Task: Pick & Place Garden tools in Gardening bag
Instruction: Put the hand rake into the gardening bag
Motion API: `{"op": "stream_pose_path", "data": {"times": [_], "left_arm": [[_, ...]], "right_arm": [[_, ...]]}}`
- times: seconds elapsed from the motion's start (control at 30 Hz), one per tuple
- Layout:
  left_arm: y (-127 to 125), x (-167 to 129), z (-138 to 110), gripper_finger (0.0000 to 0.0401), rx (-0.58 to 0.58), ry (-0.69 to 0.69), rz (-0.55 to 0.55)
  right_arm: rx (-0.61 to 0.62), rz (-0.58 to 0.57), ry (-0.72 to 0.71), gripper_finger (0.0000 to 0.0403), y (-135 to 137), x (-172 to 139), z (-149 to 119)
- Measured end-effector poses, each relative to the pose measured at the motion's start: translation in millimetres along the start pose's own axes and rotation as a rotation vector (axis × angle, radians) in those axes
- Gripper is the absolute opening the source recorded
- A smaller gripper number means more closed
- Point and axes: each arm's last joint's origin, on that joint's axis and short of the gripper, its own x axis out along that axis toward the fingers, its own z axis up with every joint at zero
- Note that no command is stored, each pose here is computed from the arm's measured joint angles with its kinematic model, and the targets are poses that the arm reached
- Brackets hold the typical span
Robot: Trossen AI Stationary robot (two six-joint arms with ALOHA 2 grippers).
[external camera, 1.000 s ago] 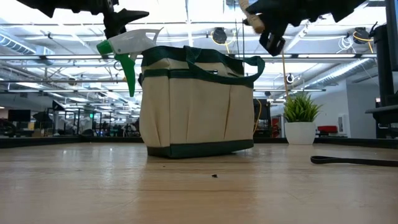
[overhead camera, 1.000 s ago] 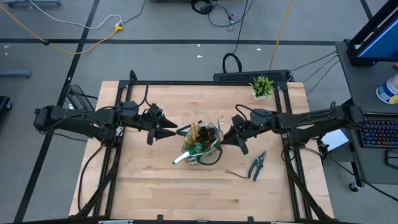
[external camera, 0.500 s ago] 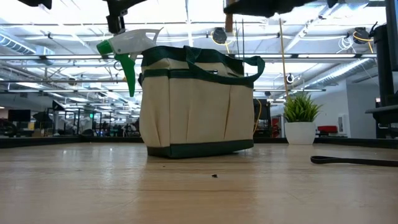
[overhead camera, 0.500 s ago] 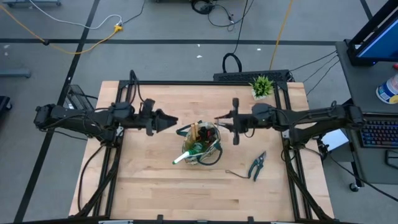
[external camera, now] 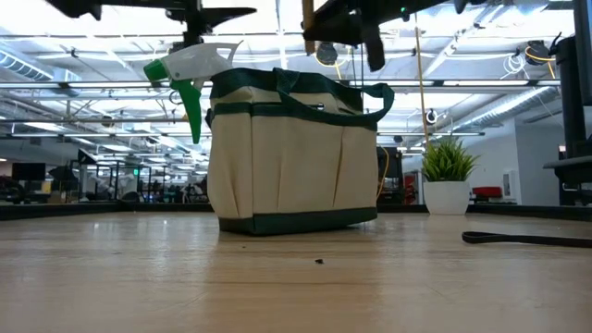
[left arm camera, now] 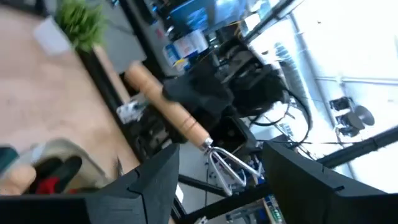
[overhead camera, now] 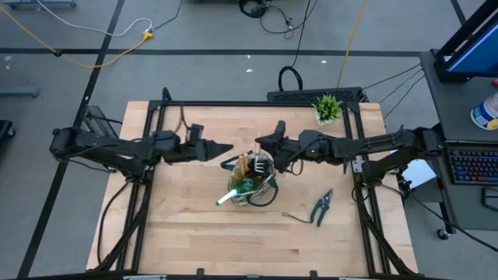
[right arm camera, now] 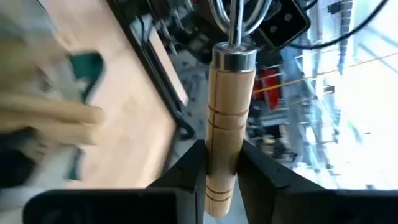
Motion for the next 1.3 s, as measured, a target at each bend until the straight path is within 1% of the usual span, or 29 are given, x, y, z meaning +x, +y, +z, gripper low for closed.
{"op": "stream_pose_path", "data": {"times": [0.07, 0.17, 0.33, 0.37, 0.5, 0.67, 0.77, 1.0, 1.23, 1.3], "left_arm": [[1, 10, -2, 0.0237, -0.04, 0.011, 0.016], [2, 22, -2, 0.0237, -0.072, 0.055, 0.011], [-5, 40, 4, 0.0237, -0.076, 0.098, -0.016], [-5, 42, 6, 0.0237, -0.075, 0.105, -0.011], [0, 50, 7, 0.0237, -0.07, 0.171, 0.076], [7, 52, 9, 0.0237, -0.056, 0.212, 0.164], [9, 52, 11, 0.0237, -0.053, 0.205, 0.182], [12, 54, 10, 0.0237, -0.057, 0.225, 0.182], [12, 63, -2, 0.0237, -0.072, 0.249, 0.124], [15, 66, -5, 0.0237, -0.073, 0.26, 0.128]], "right_arm": [[-0.08, 0.001, 0.018, 0.0058, 0, 5, 1], [-0.205, -0.005, 0.038, 0.0058, 0, 10, 5], [-0.384, 0.008, 0.113, 0.0058, 7, 18, 10], [-0.407, -0.006, 0.114, 0.0058, 6, 19, 12], [-0.494, -0.034, 0.119, 0.0058, 8, 18, 22], [-0.513, -0.039, 0.088, 0.0058, 11, 14, 31], [-0.517, -0.042, 0.073, 0.0058, 12, 13, 35], [-0.52, -0.038, 0.05, 0.0058, 15, 10, 42], [-0.517, -0.038, 0.043, 0.0058, 16, 11, 42], [-0.516, -0.04, 0.045, 0.0058, 15, 10, 42]]}}
